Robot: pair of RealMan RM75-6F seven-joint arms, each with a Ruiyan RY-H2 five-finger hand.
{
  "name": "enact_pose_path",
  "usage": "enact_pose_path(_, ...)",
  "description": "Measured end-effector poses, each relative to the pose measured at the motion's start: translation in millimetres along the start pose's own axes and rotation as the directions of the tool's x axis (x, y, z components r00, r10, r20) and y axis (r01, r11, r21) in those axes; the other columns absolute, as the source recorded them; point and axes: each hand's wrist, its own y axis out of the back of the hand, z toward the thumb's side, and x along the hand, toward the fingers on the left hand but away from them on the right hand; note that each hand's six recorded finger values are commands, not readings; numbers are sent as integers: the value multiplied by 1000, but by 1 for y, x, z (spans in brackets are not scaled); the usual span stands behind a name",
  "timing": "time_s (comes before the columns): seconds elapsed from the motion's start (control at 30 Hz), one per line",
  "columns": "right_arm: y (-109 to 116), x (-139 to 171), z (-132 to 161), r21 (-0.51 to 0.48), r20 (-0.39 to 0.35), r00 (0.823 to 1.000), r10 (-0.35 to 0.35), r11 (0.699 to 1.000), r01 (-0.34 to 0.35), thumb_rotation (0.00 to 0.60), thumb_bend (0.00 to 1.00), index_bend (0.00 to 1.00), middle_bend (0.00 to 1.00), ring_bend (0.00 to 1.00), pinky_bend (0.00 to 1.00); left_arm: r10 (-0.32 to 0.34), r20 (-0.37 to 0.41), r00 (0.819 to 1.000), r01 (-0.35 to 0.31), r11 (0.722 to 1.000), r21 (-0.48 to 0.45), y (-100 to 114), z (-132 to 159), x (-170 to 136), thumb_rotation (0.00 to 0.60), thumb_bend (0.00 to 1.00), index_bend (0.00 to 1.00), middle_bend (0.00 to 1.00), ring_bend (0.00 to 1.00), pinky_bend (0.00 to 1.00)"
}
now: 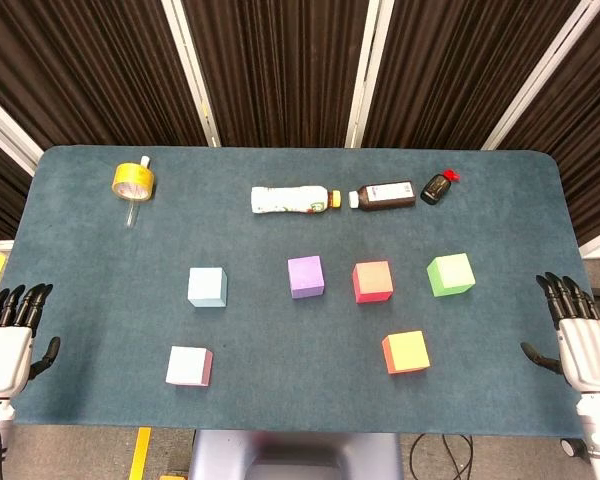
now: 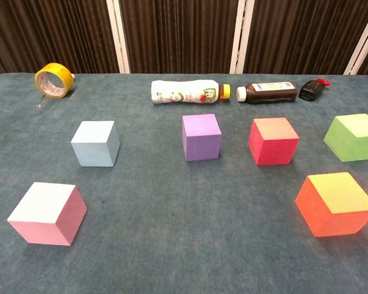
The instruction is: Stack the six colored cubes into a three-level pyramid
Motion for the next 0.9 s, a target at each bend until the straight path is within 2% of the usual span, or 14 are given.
enact_pose_path(0.23,2,-1,0,-12,-7,1000,1,1000,-1,600,259,10,150,71,253,-1,34,999,2,1000,-10,2,7,7,600,382,73,98,55,65)
enact_pose_path(0.43,6,-15,11,-7,-70,997,20,1000,-20,600,260,10,150,71,261,-27,158,987,35,998,-49,8,35,45,600,377,80,102,69,78)
enact_pose_path(0.57,11,-24,25,-5,-120,992,28,1000,-29,600,260,11,150,71,262,-36,248,968,54,997,-64,14,65,71,600,370,96,118,88,82)
enact_pose_path(0.73,16,-32,30,2,-127,992,16,1000,-16,600,260,11,150,71,262,-62,339,939,104,989,-108,13,105,98,600,365,122,153,118,101)
enact_pose_path(0.9,15,-35,32,10,-124,992,30,1000,-29,600,260,14,150,71,262,-120,443,889,194,973,-126,4,160,128,600,364,132,164,129,110)
